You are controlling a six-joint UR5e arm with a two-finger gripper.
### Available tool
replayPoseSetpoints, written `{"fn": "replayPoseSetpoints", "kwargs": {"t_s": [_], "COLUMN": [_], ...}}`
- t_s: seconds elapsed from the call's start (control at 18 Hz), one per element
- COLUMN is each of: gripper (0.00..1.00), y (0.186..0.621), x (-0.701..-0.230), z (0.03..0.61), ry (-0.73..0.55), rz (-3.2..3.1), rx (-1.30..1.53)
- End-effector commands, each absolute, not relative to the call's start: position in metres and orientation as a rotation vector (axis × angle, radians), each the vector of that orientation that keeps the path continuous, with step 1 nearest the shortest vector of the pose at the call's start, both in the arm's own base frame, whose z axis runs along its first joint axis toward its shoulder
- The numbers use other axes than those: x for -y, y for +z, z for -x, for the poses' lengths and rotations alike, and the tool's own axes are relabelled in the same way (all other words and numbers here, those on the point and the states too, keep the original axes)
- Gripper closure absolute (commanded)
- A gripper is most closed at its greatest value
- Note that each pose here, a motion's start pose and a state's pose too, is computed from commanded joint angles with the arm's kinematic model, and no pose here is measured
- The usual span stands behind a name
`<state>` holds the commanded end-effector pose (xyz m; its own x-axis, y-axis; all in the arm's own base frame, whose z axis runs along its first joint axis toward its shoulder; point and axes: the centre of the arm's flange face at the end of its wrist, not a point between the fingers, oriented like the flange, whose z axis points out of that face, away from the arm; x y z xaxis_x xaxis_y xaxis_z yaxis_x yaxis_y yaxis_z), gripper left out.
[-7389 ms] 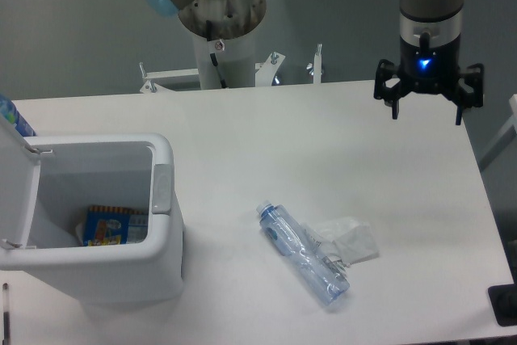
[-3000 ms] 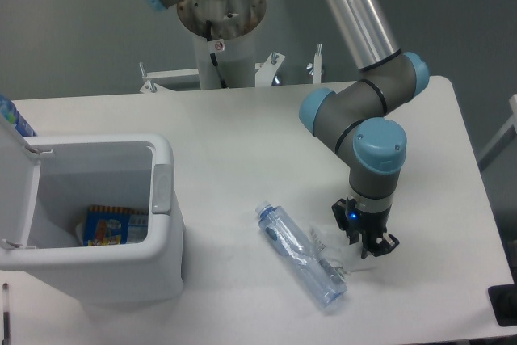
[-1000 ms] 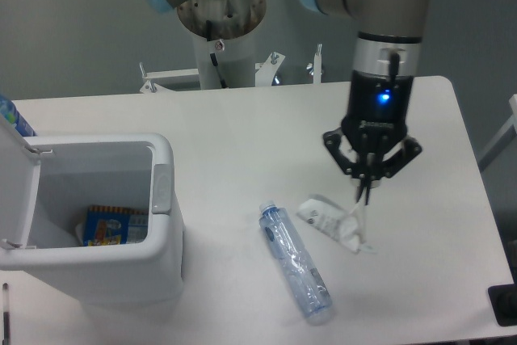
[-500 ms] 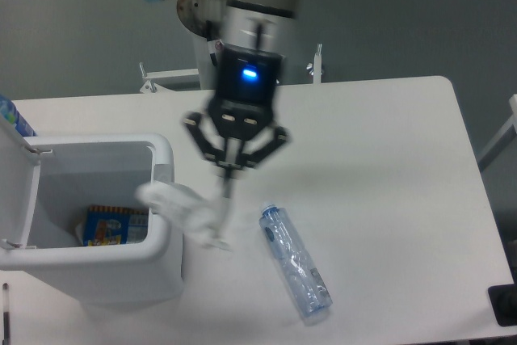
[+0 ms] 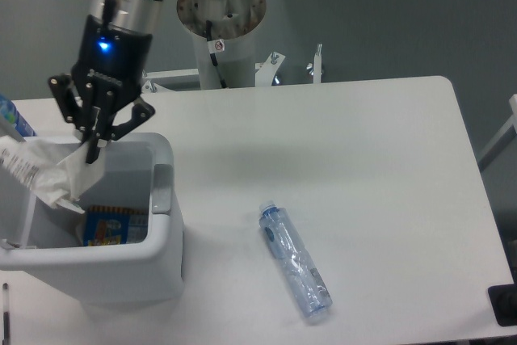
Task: Place the trash in the trash can
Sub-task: 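Carry the white bag over the trash bin and open the gripper, then move the open gripper back over the clear water bottle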
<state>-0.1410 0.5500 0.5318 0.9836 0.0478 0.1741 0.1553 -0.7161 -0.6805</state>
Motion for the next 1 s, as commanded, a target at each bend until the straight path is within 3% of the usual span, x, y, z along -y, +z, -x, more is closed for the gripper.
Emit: {"fn": "replayPoseSetpoints", "kwargs": {"t_s": [0.11, 0.28, 0.44, 0.72, 1.0], "gripper": [0.00, 0.00, 0.00, 0.00, 0.00], "y": [0.538, 0.546, 0.542, 0.495, 0.412], "x": [-0.551, -0.553, -0.542, -0.539, -0.549], "z": [0.141, 0.144, 0.205, 0.322, 0.385], "ry": [-0.184, -0.177, -0.172, -0.161, -0.050], "rz": [2.354, 2.342, 2.323, 2.320, 2.443], "rx": [0.140, 0.145, 0.365, 0.719, 0.870]}}
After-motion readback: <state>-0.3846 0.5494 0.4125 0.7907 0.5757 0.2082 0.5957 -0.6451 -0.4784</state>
